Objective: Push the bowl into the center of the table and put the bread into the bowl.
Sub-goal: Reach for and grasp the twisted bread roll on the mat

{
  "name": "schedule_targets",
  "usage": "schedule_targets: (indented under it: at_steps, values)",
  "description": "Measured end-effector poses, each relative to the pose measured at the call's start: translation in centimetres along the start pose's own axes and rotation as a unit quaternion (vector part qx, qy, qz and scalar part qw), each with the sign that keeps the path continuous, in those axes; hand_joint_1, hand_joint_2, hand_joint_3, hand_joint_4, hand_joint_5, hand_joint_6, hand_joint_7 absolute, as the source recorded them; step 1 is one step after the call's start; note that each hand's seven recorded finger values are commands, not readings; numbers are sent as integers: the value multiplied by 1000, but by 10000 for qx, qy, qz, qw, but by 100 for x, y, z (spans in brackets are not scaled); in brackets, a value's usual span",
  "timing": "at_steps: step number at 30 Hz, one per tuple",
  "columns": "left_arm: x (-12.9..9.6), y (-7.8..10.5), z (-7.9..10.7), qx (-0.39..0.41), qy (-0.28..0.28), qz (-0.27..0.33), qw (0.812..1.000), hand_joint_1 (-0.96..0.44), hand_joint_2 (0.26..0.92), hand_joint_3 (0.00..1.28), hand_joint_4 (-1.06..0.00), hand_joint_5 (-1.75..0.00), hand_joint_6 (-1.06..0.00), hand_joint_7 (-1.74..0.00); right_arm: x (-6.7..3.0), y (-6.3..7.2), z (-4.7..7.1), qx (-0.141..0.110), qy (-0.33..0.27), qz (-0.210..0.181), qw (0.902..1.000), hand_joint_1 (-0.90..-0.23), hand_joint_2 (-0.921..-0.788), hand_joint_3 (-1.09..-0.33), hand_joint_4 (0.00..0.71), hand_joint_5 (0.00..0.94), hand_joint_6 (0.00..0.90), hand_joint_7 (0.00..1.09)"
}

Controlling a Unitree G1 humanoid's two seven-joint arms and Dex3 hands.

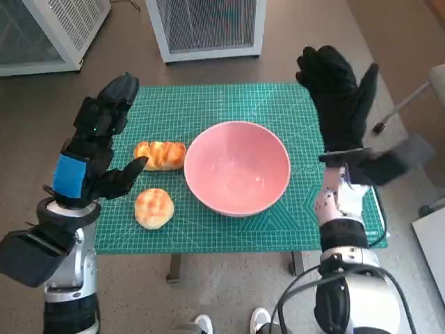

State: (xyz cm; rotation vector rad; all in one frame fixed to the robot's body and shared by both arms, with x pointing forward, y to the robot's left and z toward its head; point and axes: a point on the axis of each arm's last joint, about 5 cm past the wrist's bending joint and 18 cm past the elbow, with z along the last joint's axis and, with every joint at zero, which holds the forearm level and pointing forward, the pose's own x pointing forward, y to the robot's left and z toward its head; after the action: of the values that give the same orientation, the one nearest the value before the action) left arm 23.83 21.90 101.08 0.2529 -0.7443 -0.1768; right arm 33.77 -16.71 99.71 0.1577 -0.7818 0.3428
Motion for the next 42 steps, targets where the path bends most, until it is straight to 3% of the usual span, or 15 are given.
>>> schedule_targets:
  at_steps: [11,24,26,28,34,38,42]
  values:
    - [25,14,15,40,-45,-54,10000,-550,921,280,-243,-1,-203,-293,-127,58,259,-537,-814,585,9935,-419,-921,-513,449,21,145,642]
    - [57,-6,17,33,-117,-205,9997,-566,921,275,-239,0,-201,-279,-241,119,372,-671,-867,841,9904,-419,-921,-512,412,1,91,686]
    - [64,2,18,65,-115,-237,9996,-566,921,248,-236,-1,-201,-279,-243,120,382,-678,-859,876,9901,-419,-921,-512,410,1,85,692]
    - [73,15,23,173,-83,-301,9994,-564,920,134,-231,0,-194,-276,-244,121,393,-684,-867,901,9898,-420,-921,-512,409,0,80,698]
    - [140,108,94,1228,586,-839,9871,-422,785,18,-157,0,-120,-230,-260,126,405,-679,-840,904,9900,-426,-921,-508,408,0,68,698]
    - [193,183,169,1981,1234,-1166,9654,-383,756,7,-138,0,-108,-213,-275,130,411,-680,-825,914,9901,-428,-921,-507,408,0,65,698]
    - [211,201,211,2176,1426,-1164,9585,-372,748,3,-133,0,-109,-200,-281,126,415,-685,-811,899,9903,-429,-921,-506,408,0,64,698]
